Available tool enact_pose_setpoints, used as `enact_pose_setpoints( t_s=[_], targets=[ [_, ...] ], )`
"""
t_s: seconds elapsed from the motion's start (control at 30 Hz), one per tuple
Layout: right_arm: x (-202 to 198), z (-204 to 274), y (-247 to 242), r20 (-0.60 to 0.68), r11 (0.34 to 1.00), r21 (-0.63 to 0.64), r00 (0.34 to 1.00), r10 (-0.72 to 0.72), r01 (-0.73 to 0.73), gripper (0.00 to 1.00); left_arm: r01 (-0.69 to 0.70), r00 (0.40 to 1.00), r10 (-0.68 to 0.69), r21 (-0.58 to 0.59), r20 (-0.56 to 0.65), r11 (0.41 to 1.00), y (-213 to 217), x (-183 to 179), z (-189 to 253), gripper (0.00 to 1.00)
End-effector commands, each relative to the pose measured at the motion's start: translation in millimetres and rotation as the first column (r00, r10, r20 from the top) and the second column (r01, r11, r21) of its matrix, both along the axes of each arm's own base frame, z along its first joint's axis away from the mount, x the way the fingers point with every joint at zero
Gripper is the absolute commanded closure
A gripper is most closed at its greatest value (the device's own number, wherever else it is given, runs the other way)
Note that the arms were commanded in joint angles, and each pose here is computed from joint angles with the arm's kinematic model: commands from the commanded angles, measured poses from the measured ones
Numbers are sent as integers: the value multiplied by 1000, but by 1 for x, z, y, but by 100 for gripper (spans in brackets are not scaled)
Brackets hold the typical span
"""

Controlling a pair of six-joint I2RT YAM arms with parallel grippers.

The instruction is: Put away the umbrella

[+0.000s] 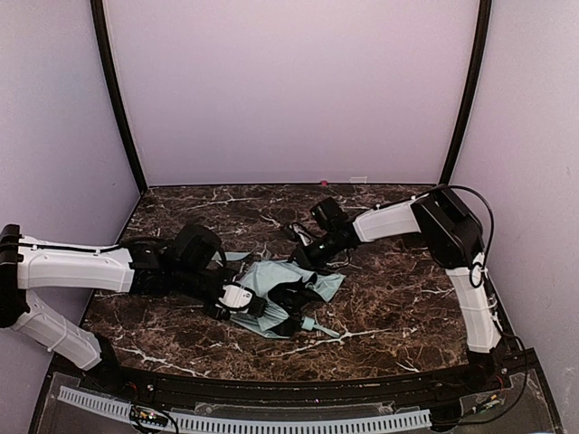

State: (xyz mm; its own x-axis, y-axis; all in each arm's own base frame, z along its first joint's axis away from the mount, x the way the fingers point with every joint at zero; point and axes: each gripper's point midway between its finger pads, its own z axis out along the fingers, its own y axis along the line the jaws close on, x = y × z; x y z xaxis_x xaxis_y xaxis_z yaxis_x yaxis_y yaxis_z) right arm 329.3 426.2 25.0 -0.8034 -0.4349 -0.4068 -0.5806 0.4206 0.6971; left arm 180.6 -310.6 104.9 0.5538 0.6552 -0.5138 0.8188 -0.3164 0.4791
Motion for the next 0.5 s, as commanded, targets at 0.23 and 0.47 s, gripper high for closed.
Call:
enact_pose_setpoints(
  t_s=[0.23, 0.47],
  targets=[
    [-59, 7, 44, -89, 978, 73, 976, 199, -193, 100, -322, 945, 287, -299, -156, 898, -53, 64, 76, 100],
    [-73, 6, 38, -115, 968, 109, 964, 239, -227, 100, -533, 833, 494, -121, -250, 838, -27, 109, 10, 100]
  ],
)
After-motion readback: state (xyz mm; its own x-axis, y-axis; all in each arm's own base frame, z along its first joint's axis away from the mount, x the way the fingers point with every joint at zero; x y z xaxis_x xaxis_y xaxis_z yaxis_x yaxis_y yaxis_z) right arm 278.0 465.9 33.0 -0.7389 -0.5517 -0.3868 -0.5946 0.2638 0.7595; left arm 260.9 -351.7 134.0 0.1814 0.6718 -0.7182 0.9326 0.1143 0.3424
